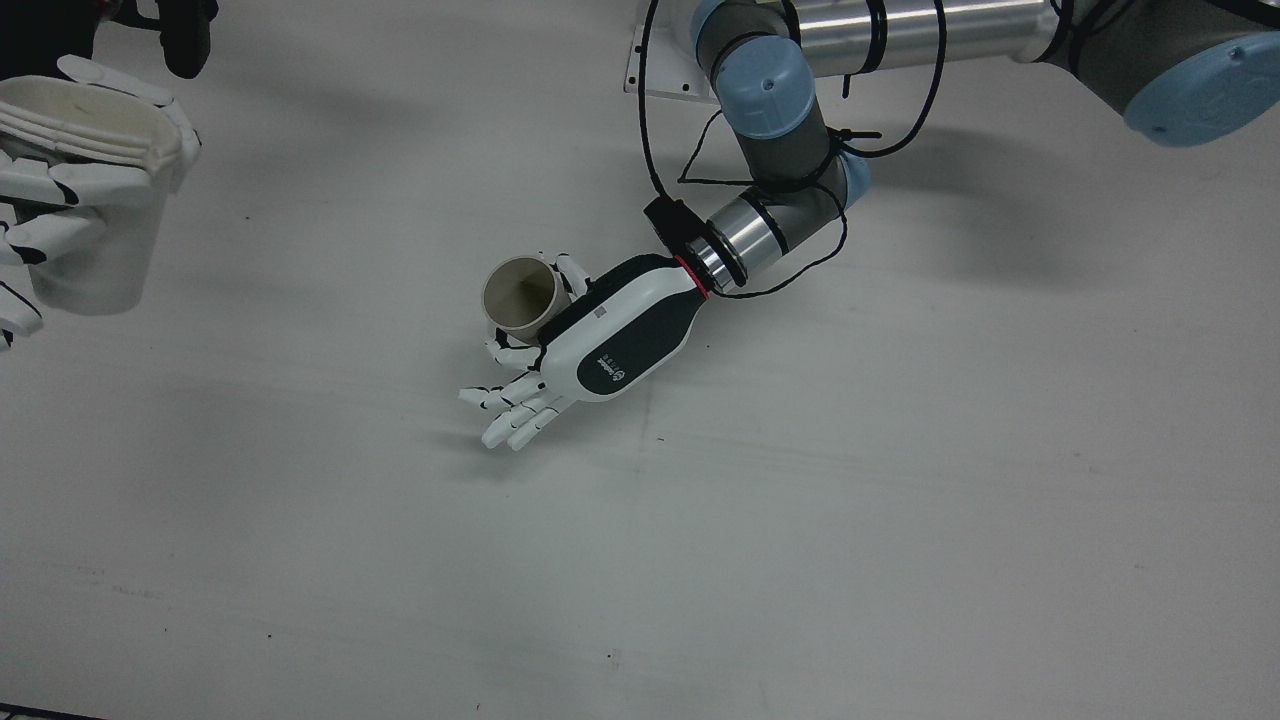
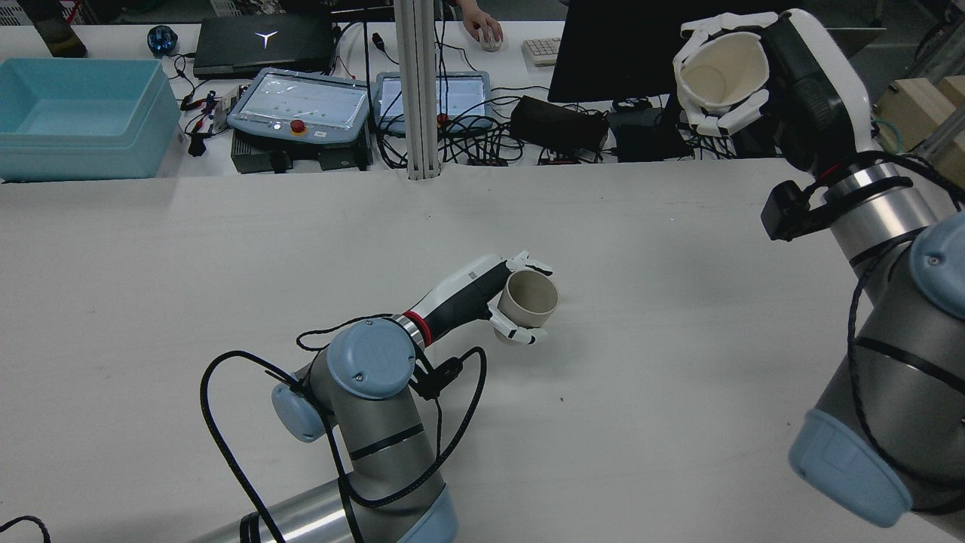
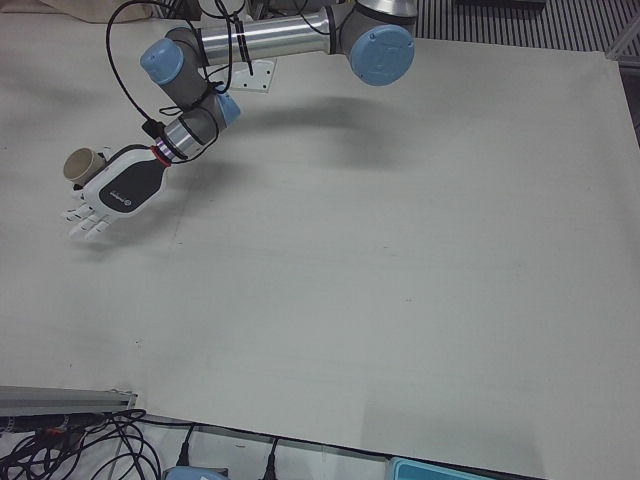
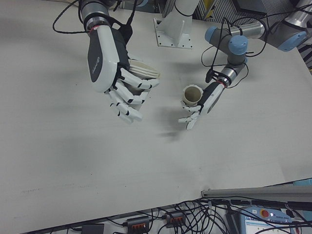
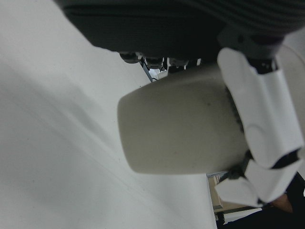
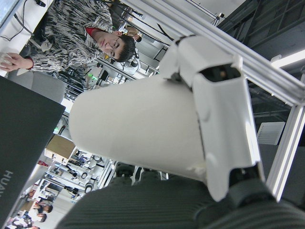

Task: Pour water
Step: 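Tilt the right hand's cup over the left hand's cup to pour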

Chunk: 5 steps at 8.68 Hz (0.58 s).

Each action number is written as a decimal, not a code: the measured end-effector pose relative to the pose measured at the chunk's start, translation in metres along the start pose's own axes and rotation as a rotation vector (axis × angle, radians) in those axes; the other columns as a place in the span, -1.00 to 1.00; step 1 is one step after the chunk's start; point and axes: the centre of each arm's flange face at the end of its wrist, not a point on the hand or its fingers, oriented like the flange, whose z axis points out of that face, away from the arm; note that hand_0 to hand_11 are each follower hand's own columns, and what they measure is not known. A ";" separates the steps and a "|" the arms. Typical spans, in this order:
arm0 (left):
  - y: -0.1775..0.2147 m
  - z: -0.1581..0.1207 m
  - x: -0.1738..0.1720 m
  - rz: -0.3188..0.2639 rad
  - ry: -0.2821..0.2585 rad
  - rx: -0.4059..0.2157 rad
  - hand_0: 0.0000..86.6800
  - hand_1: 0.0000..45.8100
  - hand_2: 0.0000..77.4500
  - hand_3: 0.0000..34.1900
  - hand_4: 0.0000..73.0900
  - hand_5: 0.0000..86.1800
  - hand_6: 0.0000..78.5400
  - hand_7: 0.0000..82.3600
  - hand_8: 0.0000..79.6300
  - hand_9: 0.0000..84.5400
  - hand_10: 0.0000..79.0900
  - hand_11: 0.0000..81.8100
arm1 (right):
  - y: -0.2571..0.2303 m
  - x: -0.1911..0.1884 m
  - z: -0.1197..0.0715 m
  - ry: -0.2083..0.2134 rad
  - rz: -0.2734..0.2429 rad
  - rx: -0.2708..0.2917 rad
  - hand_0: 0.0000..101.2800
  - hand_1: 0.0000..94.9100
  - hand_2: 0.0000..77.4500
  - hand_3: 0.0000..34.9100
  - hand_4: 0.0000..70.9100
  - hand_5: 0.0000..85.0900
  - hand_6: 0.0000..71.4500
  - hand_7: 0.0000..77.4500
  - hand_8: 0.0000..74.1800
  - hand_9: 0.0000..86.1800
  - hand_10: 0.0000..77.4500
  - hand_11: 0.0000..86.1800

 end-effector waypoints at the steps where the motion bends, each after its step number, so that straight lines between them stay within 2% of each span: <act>1: 0.010 0.006 0.000 -0.001 0.004 -0.011 0.13 -0.57 0.10 -1.00 0.36 -0.06 -0.67 -0.40 -0.95 -0.91 -1.00 -0.97 | 0.025 0.001 -0.012 -0.017 -0.061 -0.027 0.58 -0.76 0.35 -1.00 0.83 -0.31 0.21 0.48 -0.53 -0.33 -0.70 -0.54; 3: 0.024 0.010 0.013 -0.014 0.023 -0.034 0.13 -0.57 0.10 -1.00 0.36 -0.06 -0.67 -0.40 -0.95 -0.91 -1.00 -0.97 | 0.070 0.010 -0.042 -0.045 -0.223 -0.050 0.58 -0.76 0.35 -1.00 0.85 -0.31 0.22 0.48 -0.56 -0.37 -0.73 -0.54; 4: 0.028 0.009 0.020 -0.036 0.030 -0.040 0.14 -0.57 0.10 -1.00 0.37 -0.08 -0.67 -0.40 -0.95 -0.91 -1.00 -0.97 | 0.084 0.015 -0.055 -0.051 -0.301 -0.042 0.58 -0.76 0.35 -1.00 0.85 -0.31 0.22 0.48 -0.65 -0.42 -0.70 -0.54; 5: 0.027 0.007 0.028 -0.068 0.035 -0.037 0.14 -0.57 0.10 -1.00 0.37 -0.08 -0.67 -0.40 -0.95 -0.91 -1.00 -0.97 | 0.090 0.021 -0.063 -0.051 -0.370 -0.026 0.58 -0.76 0.35 -1.00 0.85 -0.31 0.19 0.52 -0.59 -0.42 -0.70 -0.53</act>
